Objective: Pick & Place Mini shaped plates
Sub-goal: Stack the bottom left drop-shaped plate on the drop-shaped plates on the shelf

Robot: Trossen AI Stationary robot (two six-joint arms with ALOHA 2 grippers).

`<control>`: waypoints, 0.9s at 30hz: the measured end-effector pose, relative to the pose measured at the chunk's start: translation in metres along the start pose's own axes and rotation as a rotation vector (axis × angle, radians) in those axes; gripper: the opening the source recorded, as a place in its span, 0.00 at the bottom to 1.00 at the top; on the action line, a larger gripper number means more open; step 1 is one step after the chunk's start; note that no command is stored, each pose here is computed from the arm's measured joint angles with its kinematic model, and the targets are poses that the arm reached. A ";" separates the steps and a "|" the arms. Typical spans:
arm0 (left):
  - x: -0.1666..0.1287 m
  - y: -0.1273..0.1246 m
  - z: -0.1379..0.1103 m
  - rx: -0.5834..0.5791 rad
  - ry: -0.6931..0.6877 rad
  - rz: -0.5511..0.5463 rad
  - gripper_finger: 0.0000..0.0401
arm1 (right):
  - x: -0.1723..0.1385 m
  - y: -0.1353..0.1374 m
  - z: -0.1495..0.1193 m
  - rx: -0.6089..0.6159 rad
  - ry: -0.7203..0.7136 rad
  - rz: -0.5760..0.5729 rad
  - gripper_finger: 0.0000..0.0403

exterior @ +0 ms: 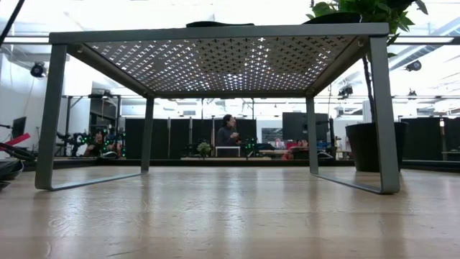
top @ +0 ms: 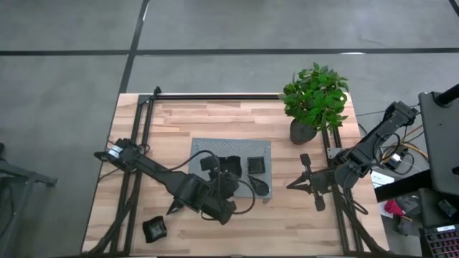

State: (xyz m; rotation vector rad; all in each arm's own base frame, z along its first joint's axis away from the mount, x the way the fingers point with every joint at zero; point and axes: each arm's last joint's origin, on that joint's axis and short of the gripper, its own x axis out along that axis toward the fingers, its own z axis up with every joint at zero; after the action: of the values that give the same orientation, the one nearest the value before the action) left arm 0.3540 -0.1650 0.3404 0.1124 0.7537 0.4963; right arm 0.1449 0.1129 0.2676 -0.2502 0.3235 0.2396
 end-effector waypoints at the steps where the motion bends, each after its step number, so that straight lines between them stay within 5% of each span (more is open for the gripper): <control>1: 0.000 0.000 0.000 -0.001 0.000 -0.001 0.35 | 0.000 0.000 0.000 0.000 0.000 0.000 0.02; 12: -0.012 0.001 0.009 -0.021 -0.028 -0.031 0.35 | 0.000 0.000 0.000 0.000 0.000 0.000 0.02; 27: -0.063 -0.021 0.001 0.026 0.018 -0.307 0.35 | 0.000 0.000 0.000 0.000 0.000 0.000 0.02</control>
State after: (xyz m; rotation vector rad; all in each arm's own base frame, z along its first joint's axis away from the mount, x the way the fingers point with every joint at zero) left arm 0.3237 -0.2132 0.3746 0.0153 0.7788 0.1952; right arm 0.1449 0.1129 0.2676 -0.2501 0.3235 0.2396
